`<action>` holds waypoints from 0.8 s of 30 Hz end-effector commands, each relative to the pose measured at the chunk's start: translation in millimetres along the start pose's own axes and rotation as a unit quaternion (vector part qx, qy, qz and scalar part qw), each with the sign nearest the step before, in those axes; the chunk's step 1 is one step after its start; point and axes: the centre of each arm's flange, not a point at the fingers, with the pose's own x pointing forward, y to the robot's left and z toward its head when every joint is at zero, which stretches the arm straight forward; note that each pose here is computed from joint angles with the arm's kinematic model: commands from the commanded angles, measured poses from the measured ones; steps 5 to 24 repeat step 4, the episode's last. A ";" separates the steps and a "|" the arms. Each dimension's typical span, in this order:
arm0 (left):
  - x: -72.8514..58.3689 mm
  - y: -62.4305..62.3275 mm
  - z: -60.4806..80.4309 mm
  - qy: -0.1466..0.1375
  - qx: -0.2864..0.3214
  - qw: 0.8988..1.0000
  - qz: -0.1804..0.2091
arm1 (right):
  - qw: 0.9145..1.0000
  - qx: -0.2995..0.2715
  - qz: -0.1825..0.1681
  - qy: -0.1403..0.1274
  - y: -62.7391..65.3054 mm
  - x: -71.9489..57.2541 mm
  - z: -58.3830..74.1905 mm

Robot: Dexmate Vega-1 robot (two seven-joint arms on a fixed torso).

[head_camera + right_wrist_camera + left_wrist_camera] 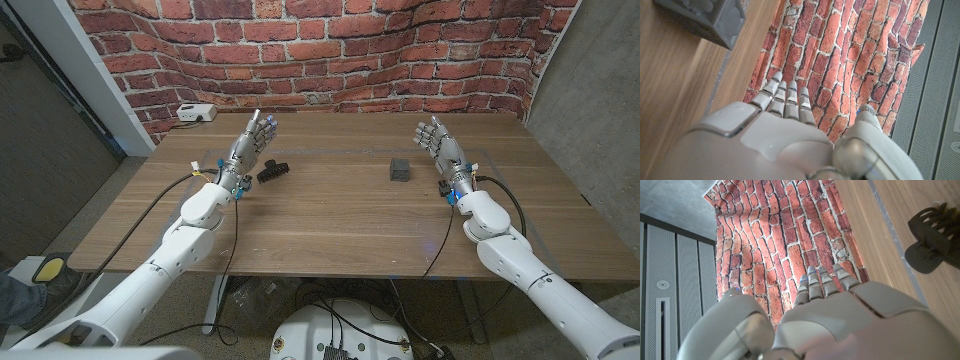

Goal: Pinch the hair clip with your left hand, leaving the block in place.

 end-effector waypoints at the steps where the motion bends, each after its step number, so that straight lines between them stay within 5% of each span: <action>1: -3.9 -8.6 -6.2 0.003 -0.019 1.000 -0.005 | 1.000 -0.001 0.007 0.005 -4.2 -0.6 2.3; 24: -4.4 -9.2 -5.3 0.002 -0.016 1.000 -0.005 | 1.000 0.000 0.005 0.005 -3.3 -1.6 2.3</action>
